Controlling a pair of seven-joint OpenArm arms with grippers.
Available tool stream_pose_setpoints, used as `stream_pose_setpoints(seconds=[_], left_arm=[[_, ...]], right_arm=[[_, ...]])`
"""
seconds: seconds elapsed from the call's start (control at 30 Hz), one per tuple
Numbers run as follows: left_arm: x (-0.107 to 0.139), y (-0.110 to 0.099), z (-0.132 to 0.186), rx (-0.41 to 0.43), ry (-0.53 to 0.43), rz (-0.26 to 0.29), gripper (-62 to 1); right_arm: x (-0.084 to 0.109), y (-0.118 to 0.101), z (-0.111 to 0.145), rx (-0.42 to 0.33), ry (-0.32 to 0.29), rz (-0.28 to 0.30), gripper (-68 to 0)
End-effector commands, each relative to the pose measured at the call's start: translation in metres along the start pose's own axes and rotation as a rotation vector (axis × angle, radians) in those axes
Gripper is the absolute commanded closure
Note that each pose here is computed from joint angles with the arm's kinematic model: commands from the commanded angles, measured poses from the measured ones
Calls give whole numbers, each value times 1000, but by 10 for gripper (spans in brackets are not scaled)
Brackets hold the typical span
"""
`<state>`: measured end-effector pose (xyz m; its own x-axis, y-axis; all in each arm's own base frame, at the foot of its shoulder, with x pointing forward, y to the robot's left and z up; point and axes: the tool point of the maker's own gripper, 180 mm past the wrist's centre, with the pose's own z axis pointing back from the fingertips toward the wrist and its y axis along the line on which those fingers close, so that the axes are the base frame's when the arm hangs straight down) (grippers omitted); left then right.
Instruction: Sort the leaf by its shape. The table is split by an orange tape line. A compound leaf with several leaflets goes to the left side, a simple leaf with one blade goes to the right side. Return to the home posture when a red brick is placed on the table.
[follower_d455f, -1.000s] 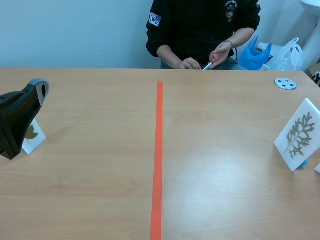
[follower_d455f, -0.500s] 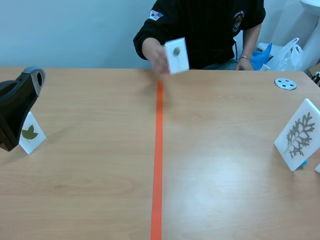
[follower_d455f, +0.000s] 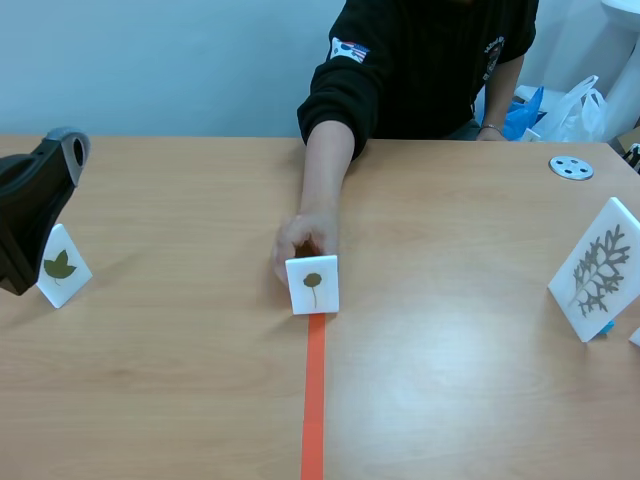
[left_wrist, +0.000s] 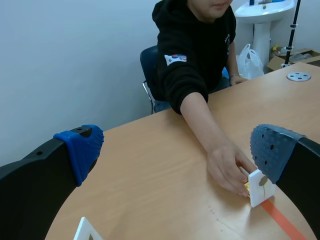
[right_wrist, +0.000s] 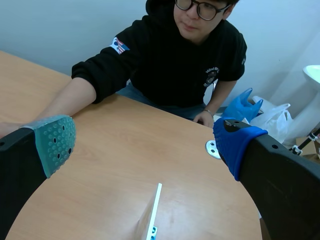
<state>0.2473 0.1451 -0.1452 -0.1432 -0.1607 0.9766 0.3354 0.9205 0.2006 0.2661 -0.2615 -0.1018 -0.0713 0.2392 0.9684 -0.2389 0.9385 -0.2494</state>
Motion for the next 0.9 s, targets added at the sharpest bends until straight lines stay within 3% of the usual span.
stream_pose_setpoints(seconds=[0.0, 0.67, 0.87], left_arm=[[10, 1, -1, 2, -32, -5, -623], [9, 1, -1, 1, -31, -5, -623], [-4, 4, 1, 3, -1, 3, -623]], right_arm=[[7, 0, 0, 0, -30, -5, -564], [7, 0, -1, 2, -30, -4, -564], [7, 0, -1, 2, -30, -4, -564]])
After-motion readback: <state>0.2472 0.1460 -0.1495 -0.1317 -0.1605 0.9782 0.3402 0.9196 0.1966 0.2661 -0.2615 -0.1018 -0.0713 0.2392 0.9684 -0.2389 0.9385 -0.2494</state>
